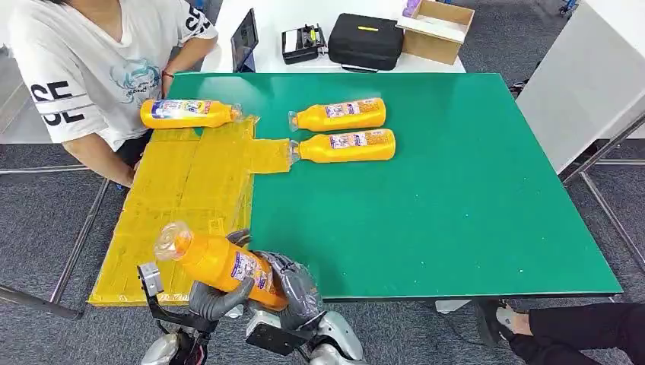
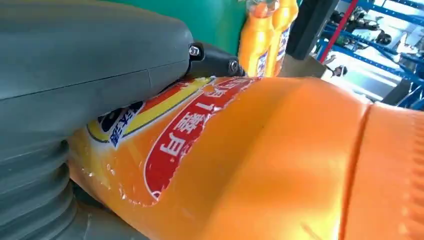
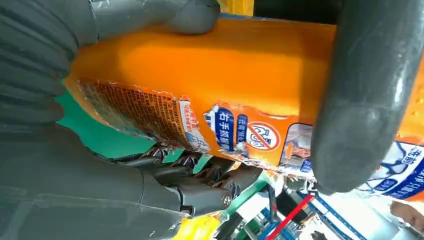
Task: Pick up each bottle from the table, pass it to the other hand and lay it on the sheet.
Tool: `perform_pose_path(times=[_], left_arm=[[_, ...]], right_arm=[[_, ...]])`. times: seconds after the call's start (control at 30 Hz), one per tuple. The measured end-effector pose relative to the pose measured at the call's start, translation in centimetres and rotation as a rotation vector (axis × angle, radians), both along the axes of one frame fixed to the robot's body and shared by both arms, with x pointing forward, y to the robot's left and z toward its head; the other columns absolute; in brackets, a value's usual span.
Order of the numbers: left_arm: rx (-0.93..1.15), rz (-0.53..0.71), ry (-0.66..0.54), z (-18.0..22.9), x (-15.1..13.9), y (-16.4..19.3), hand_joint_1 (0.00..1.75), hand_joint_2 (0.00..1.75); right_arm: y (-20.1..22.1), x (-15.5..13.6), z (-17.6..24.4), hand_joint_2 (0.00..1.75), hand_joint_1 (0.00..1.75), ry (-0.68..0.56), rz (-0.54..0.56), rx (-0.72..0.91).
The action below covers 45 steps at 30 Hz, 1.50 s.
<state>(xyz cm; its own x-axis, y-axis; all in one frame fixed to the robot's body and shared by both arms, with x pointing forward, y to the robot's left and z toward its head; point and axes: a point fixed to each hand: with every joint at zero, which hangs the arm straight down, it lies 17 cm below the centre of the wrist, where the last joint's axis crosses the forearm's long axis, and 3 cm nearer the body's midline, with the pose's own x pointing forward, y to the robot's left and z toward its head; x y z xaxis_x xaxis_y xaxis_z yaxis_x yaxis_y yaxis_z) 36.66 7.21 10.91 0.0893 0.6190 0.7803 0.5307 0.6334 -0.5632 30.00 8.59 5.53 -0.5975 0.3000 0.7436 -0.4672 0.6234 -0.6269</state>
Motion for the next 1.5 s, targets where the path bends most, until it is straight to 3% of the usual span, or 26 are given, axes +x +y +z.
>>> perform_pose_path(times=[0.37, 0.47, 0.53, 0.67, 0.7, 0.97, 1.33, 1.4, 1.5], left_arm=[[-0.057, 0.004, 0.014, 0.3, -0.3, 0.3, 1.75, 1.75], [-0.060, 0.011, 0.019, 0.4, -0.3, 0.3, 1.75, 1.75], [-0.059, 0.018, 0.020, 0.4, -0.2, 0.4, 1.75, 1.75], [-0.051, 0.048, -0.001, 1.3, 0.4, 0.9, 1.75, 1.75], [-0.040, 0.063, -0.017, 1.7, 0.6, 1.1, 1.75, 1.75], [-0.004, 0.222, -0.139, 7.1, 4.7, 5.5, 1.75, 1.75], [0.226, 0.531, -0.277, 10.5, 9.0, 10.8, 1.75, 1.75], [0.375, 0.651, -0.339, 11.1, 9.9, 12.0, 1.75, 1.75], [0.804, 0.868, -0.537, 12.9, 11.5, 13.3, 1.75, 1.75]], right_arm=[[0.1, -0.1, -0.2, 1.75, 1.75, -0.002, 0.005, -0.015], [0.1, -0.1, -0.3, 1.75, 1.24, -0.001, 0.004, -0.018], [0.1, 0.0, -0.2, 1.75, 0.00, -0.004, 0.001, -0.019], [-0.2, 0.4, 0.4, 1.75, 0.00, -0.034, -0.029, -0.009], [-0.3, 0.7, 1.0, 0.00, 0.00, -0.040, -0.043, 0.006], [-1.9, 3.5, 9.1, 0.00, 0.00, -0.139, -0.154, 0.209], [-6.4, 4.0, 17.7, 0.00, 0.00, -0.284, -0.273, 0.487], [-7.2, 3.9, 18.9, 0.00, 0.00, -0.302, -0.294, 0.530], [-8.8, 3.8, 21.3, 0.00, 0.00, -0.332, -0.325, 0.611]])
